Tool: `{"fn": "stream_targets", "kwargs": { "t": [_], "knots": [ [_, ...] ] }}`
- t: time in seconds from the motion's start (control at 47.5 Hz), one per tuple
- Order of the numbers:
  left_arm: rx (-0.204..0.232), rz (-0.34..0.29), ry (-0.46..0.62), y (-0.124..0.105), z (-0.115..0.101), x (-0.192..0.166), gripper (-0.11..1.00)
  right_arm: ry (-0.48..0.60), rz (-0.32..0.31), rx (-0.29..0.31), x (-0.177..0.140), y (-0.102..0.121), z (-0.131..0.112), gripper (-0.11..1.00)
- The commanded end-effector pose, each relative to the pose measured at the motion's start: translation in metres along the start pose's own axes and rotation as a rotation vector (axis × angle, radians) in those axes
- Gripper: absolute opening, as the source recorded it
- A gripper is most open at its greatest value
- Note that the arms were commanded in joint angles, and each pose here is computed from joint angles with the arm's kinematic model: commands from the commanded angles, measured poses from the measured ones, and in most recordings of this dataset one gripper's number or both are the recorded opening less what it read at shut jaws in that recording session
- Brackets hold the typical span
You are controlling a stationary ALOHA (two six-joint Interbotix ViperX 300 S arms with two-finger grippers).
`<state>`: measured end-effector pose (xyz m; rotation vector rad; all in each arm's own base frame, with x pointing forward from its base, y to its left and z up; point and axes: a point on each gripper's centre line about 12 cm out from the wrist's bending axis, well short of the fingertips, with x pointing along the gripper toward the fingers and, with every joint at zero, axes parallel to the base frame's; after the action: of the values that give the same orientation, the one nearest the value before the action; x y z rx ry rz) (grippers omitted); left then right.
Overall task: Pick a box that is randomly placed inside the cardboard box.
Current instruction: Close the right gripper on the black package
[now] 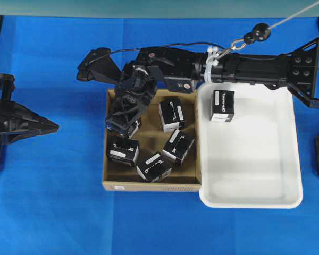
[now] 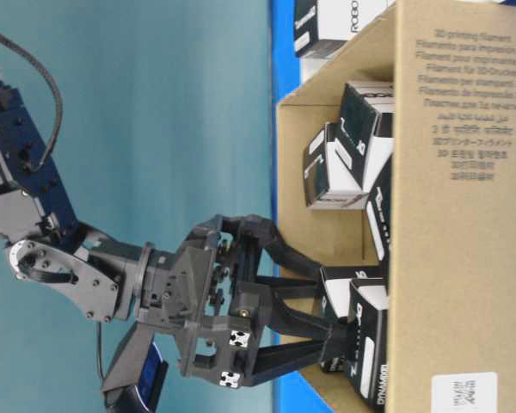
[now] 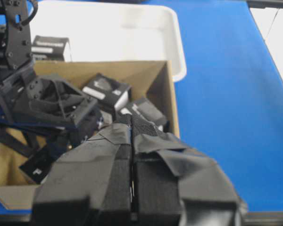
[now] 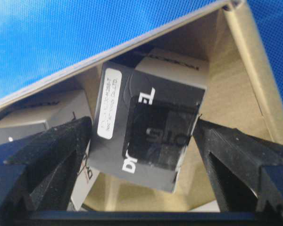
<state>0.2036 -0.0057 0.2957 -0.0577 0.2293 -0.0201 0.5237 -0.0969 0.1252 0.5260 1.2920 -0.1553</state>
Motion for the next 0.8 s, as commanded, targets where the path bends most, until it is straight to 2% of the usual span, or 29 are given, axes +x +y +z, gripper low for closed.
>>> {"fn": "stream_targets", "kwargs": {
  "t": [0.0, 0.189, 0.295, 0.358, 0.505, 0.779],
  "knots": [
    [0.003, -0.003, -0.035, -0.001, 0.013, 0.0, -0.06, 0.025, -0.014, 0.012, 0.017, -0.008, -0.003, 0.99],
    [0.003, -0.002, -0.035, -0.001, 0.013, 0.0, -0.06, 0.031, -0.013, 0.02, 0.016, -0.003, -0.005, 0.99],
    [0.003, -0.002, -0.034, -0.001, 0.012, 0.0, -0.06, 0.03, -0.009, 0.064, 0.012, 0.004, -0.006, 0.97],
    [0.003, -0.003, -0.034, -0.001, 0.012, 0.0, -0.06, 0.028, -0.007, 0.108, 0.007, 0.008, -0.006, 0.93],
    [0.003, -0.002, -0.034, -0.001, 0.012, 0.0, -0.06, 0.005, 0.001, 0.152, -0.008, 0.013, -0.005, 0.65],
    [0.003, -0.003, -0.032, -0.001, 0.012, 0.0, -0.06, -0.065, 0.023, 0.141, -0.054, 0.019, 0.001, 0.62]
  ]
}}
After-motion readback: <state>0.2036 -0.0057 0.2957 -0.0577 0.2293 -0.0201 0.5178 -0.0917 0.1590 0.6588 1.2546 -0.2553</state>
